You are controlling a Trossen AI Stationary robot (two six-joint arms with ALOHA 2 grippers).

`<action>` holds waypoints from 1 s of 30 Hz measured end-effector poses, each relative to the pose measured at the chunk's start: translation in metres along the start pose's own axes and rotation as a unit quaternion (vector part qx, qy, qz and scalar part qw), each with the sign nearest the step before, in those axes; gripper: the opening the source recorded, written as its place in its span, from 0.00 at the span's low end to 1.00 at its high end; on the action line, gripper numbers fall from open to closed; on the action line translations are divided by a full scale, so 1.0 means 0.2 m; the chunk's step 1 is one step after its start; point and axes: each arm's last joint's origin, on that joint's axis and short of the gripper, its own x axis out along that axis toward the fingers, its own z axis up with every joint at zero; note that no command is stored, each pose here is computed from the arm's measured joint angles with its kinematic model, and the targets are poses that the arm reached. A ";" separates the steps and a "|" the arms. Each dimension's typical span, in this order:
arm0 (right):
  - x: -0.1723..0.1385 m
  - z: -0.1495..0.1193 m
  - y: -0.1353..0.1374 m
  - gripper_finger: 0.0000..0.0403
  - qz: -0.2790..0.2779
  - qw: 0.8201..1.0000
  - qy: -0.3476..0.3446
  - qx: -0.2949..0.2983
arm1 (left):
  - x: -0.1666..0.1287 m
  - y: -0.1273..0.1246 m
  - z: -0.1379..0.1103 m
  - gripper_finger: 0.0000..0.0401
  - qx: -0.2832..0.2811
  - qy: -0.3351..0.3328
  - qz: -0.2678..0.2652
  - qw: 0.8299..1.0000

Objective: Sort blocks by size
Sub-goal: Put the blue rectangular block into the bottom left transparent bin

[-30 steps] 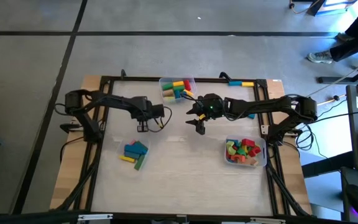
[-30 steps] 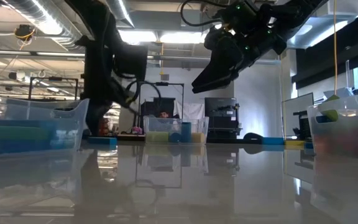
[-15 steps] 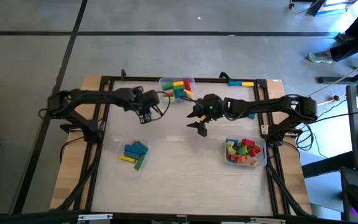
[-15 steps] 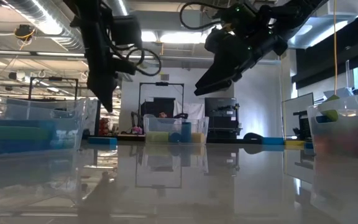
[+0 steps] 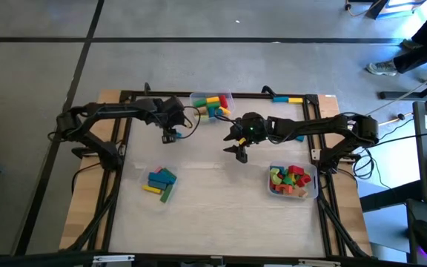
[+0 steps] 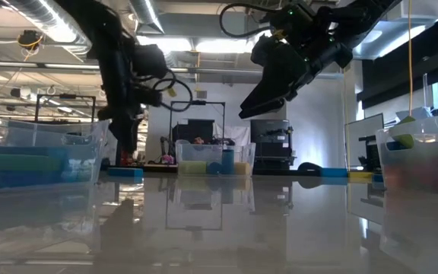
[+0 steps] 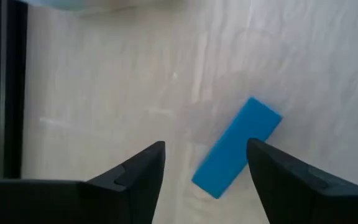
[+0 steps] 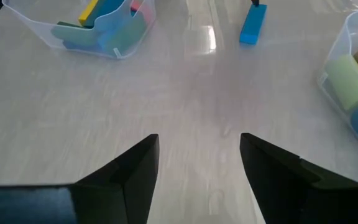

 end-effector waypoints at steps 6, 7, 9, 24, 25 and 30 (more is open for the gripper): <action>0.00 0.00 0.00 0.56 0.000 1.000 0.000 0.000 | 0.06 -0.01 -0.05 0.56 0.065 0.001 -0.006 0.998; 0.00 0.00 0.00 0.56 0.000 1.000 0.000 0.000 | 0.07 -0.02 -0.07 0.56 0.073 0.002 -0.015 0.997; 0.00 0.00 0.00 0.56 0.000 1.000 0.000 0.000 | 0.08 -0.04 -0.08 0.56 0.084 0.000 -0.032 0.996; 0.00 0.00 -0.01 0.56 -0.022 1.000 0.001 0.000 | 0.19 -0.08 -0.16 0.56 0.102 -0.040 -0.038 0.993; 0.00 0.00 -0.01 0.56 -0.022 1.000 0.001 -0.002 | 0.19 -0.08 -0.16 0.56 0.097 -0.040 -0.040 0.994; 0.00 0.01 -0.01 0.56 -0.023 1.000 -0.006 -0.009 | 0.20 -0.05 -0.18 0.56 0.053 -0.046 -0.064 0.995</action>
